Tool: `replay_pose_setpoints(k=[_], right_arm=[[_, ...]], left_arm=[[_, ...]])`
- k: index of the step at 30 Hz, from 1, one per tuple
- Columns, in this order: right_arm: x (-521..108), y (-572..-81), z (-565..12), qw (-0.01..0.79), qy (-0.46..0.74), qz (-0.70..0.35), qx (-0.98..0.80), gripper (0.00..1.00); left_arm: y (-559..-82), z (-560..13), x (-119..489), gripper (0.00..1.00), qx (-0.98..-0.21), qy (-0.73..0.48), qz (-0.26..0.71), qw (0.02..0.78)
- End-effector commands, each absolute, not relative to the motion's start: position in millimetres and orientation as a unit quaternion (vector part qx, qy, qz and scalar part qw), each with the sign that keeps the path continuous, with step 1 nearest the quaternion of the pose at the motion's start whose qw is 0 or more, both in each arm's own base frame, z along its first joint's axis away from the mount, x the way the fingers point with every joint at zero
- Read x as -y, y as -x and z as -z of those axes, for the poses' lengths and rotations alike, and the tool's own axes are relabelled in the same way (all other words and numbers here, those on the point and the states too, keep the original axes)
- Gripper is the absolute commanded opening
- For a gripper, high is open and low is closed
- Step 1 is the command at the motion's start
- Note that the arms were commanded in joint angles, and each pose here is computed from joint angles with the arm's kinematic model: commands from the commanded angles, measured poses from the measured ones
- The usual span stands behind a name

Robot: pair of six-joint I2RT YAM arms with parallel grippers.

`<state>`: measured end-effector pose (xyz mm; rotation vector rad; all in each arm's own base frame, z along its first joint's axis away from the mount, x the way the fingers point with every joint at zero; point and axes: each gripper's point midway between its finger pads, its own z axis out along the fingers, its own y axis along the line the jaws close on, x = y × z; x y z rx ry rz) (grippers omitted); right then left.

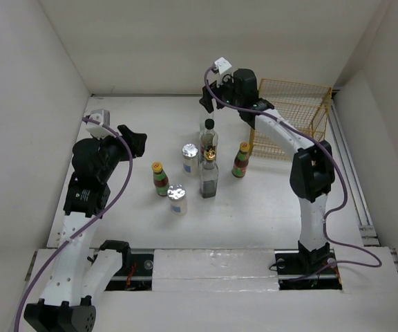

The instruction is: Organize the condiment bottles

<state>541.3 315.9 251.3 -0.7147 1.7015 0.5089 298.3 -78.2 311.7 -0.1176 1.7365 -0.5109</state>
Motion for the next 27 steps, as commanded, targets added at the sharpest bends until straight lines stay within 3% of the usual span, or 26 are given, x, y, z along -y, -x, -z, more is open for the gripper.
replay_pose_setpoints(k=[1, 6, 10, 13, 14, 18, 27], right_arm=[[-333, -549, -297, 0.633, 0.31, -0.232, -0.67, 0.82], [-344, -556, -294, 0.643, 0.298, -0.225, -0.669, 0.76], [-353, -556, -296, 0.65, 0.295, -0.223, -0.664, 0.65], [-354, -559, -295, 0.654, 0.285, -0.211, -0.668, 0.46], [-357, -557, -295, 0.654, 0.285, -0.21, -0.668, 0.35], [-348, -554, -337, 0.69, 0.266, -0.202, -0.643, 0.16], [-326, -538, -457, 0.769, 0.201, -0.208, -0.57, 0.07]], left_arm=[[-298, -330, 84, 0.57, -0.733, 0.03, 0.235, 0.637], [-299, -326, 84, 0.57, -0.736, 0.031, 0.234, 0.634], [-297, -330, 86, 0.57, -0.73, 0.026, 0.238, 0.64], [-297, -330, 86, 0.58, -0.73, 0.026, 0.238, 0.64], [-297, -330, 86, 0.58, -0.73, 0.026, 0.238, 0.64], [-296, -331, 87, 0.58, -0.73, 0.023, 0.241, 0.638], [-292, -330, 88, 0.58, -0.727, 0.019, 0.245, 0.641]])
